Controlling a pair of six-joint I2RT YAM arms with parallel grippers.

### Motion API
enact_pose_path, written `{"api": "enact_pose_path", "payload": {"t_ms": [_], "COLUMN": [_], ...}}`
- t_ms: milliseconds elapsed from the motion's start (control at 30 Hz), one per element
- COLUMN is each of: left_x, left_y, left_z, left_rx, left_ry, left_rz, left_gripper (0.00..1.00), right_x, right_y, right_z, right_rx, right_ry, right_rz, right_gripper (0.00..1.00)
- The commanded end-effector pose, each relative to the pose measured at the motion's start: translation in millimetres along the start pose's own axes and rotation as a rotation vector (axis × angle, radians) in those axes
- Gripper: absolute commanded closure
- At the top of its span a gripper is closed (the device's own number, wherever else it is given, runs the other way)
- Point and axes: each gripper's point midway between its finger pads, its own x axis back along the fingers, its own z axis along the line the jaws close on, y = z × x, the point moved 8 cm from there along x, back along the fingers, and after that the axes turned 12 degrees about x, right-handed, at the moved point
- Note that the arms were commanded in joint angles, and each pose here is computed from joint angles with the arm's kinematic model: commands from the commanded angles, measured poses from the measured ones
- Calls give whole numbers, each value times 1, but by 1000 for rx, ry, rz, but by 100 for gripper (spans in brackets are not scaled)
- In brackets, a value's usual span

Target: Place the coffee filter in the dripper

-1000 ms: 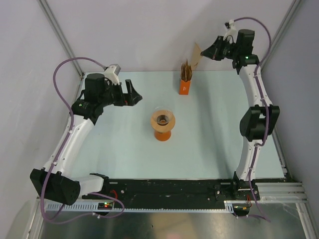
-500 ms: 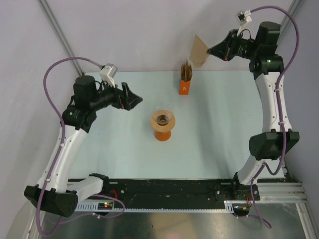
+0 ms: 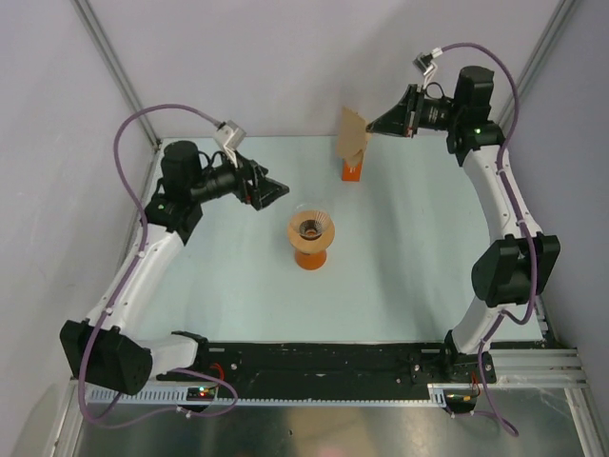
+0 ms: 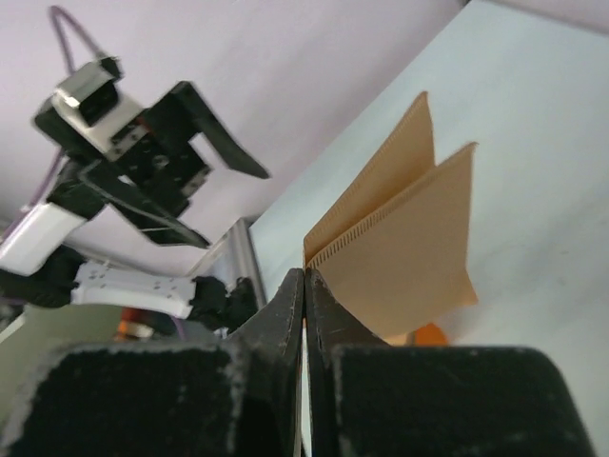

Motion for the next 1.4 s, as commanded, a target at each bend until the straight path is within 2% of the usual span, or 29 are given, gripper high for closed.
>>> {"api": "enact_pose_path", "payload": {"t_ms": [0,200,467,700,933,1367], "left_x": [-11,-12,-2,10,10,0], "left_y": [-3,-20,-17,-22,-27,-30], "left_z": [-4,-7,-33,-67,-85,-90], "left_rx": [-135,-123,-95,-86,-122,-85], "left_ry": [-148,-249,-419,-602,-699,-714], "left_rz": [-45,-64,-290,-387,-394,-392], "left_gripper": [2,1,0,0,0,0], "right_x": [6,9,13,9,7,7], "right_y": [14,13,21,26,25,22], "right_z": [51,101,163,195,218,235], "right_rx": [31,34,38,59,94,110], "right_ry": [197,343,449,486,513,547], "right_rz": [-20,-9,-19,-20,-20,-22], "right_gripper": [100,100,100,100,100,100]}}
